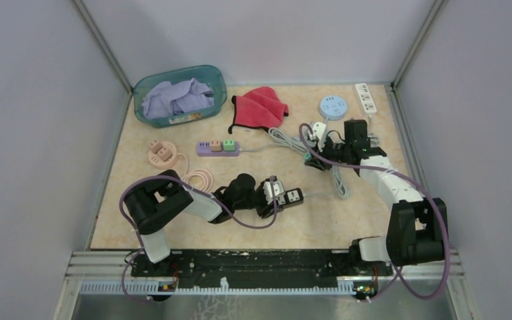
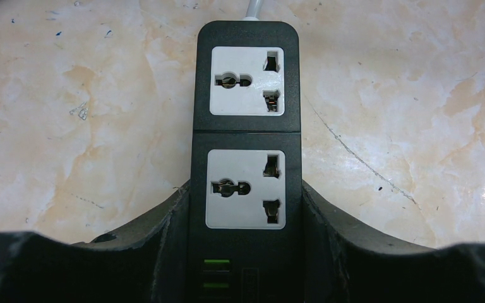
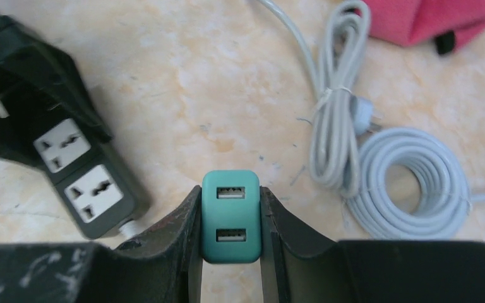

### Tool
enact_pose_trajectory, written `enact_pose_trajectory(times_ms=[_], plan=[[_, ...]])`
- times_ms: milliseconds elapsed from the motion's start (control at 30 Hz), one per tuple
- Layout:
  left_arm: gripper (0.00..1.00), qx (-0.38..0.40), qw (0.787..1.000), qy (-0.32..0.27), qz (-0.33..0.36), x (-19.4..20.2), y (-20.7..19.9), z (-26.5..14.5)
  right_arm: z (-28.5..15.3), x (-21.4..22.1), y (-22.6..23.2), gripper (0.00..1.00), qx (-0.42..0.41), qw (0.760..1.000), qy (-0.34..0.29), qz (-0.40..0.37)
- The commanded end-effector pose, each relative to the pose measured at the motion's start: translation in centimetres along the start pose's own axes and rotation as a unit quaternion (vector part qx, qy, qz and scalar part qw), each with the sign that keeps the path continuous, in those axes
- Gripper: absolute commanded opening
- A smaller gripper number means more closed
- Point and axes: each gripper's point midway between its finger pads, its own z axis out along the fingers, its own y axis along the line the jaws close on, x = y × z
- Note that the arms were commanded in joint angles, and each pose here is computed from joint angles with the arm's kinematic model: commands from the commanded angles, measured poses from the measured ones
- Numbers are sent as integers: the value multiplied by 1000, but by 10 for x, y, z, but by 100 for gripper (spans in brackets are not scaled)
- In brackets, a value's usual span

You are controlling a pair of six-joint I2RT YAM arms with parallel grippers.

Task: Pull the plug off the socket
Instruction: Place the plug at the center of the board.

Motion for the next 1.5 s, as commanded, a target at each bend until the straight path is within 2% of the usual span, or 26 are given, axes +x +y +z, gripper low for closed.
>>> enact_pose_trajectory(times_ms=[0, 133, 267, 400, 633, 700, 833, 900, 1000, 1100, 1200, 1267, 1300, 1400, 1467], plan=[[0, 2, 1000, 19, -8, 13, -3, -2, -23, 4, -69, 0, 191, 979, -1, 74], [0, 1, 1000, 21, -9, 14, -3, -2, -50, 23, -116, 0, 340, 924, -15, 174], [0, 1, 1000, 20, -9, 14, -3, -2, -68, 38, -142, 1, 431, 873, -14, 230], [0, 1, 1000, 20, -9, 14, -3, -2, -75, 60, -154, 6, 475, 841, 19, 260], [0, -1, 1000, 18, -9, 14, -3, -3, -91, 83, -167, 14, 522, 803, 48, 284], [0, -1, 1000, 19, -9, 14, -3, -3, -96, 86, -169, 22, 530, 796, 48, 288], [0, -1, 1000, 19, -9, 14, -3, -3, -102, 93, -171, 48, 540, 786, 48, 298], [0, -1, 1000, 18, -9, 14, -3, -3, -103, 95, -171, 58, 538, 785, 48, 302], [0, -1, 1000, 17, -9, 14, -3, -4, -103, 93, -171, 64, 532, 788, 45, 308], [0, -3, 1000, 13, -8, 12, -3, -5, -104, 85, -170, 65, 526, 793, 33, 305], [0, -4, 1000, 9, -8, 10, -3, -6, -101, 69, -166, 65, 501, 816, 14, 289], [1, -3, 1000, 8, -9, 9, -3, -6, -93, 52, -156, 65, 457, 849, 0, 265], [1, -2, 1000, 8, -8, 8, -3, -6, -86, 41, -147, 65, 418, 875, -7, 245], [2, 3, 1000, 7, -8, 6, -5, -5, -62, 3, -102, 65, 259, 950, -48, 171], [2, 6, 1000, 5, -9, 4, -5, -4, -48, -23, -58, 64, 126, 982, -92, 101]])
